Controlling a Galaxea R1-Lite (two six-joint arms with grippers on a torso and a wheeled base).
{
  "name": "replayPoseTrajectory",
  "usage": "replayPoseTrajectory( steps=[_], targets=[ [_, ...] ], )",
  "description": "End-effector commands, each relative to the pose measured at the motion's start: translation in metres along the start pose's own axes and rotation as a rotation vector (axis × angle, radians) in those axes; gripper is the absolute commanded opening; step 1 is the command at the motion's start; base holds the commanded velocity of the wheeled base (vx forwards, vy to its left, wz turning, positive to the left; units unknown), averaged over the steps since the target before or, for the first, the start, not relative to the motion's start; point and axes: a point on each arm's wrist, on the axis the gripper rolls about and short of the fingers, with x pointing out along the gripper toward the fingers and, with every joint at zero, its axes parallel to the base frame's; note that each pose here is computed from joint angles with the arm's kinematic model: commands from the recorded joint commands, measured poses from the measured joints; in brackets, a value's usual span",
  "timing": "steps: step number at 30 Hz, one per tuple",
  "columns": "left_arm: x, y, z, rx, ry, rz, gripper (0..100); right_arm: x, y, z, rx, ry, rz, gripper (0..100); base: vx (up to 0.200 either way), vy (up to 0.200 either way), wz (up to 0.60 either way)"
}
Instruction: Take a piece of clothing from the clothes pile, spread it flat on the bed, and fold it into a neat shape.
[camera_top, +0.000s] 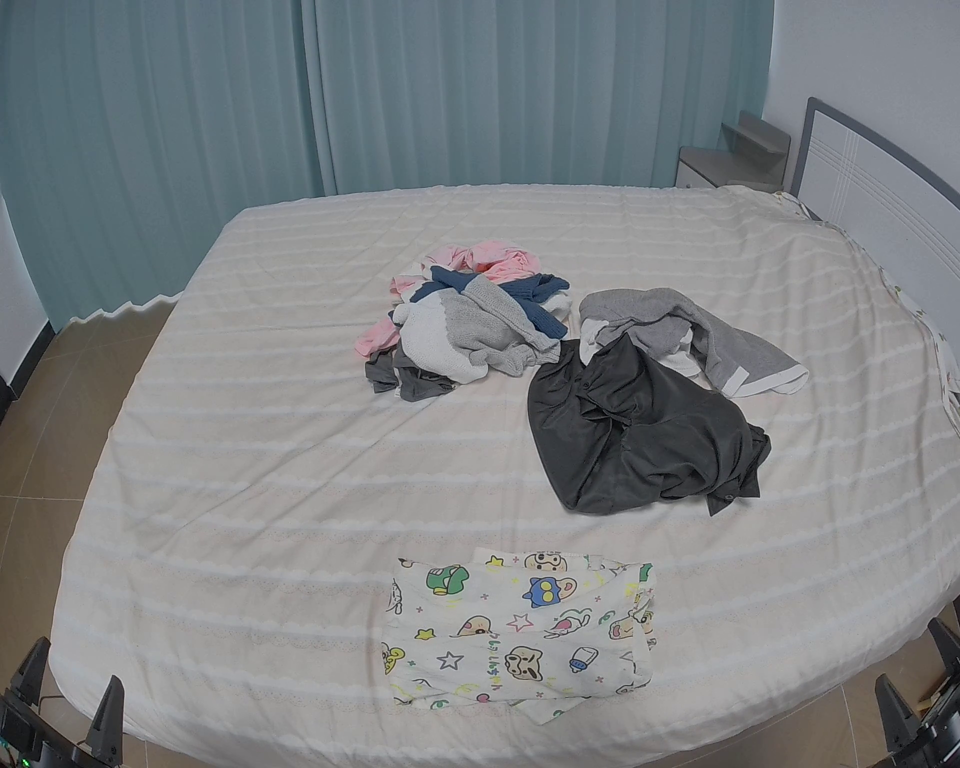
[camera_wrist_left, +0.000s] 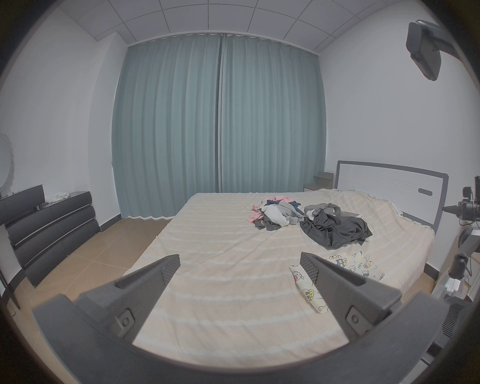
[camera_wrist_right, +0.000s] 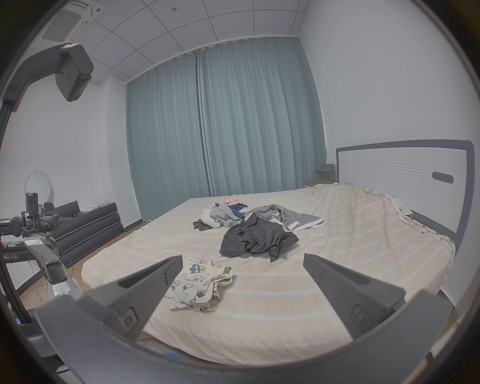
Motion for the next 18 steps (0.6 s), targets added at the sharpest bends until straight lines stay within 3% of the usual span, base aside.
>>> replayPoseTrajectory(
  steps=[1, 18],
  targets=[
    [0.0002, 0.0001, -0.0053, -0.001, 0.005, 0.001, 100, 0.0003, -0.0004, -0.0051, -0.003, 0.005, 0.0, 100, 0.0, 0.0, 0.0],
    [0.0002, 0.0, -0.0053, -0.001, 0.005, 0.0, 100, 0.0004, -0.0004, -0.0051, 0.004, 0.007, -0.002, 100, 0.0, 0.0, 0.0]
  ],
)
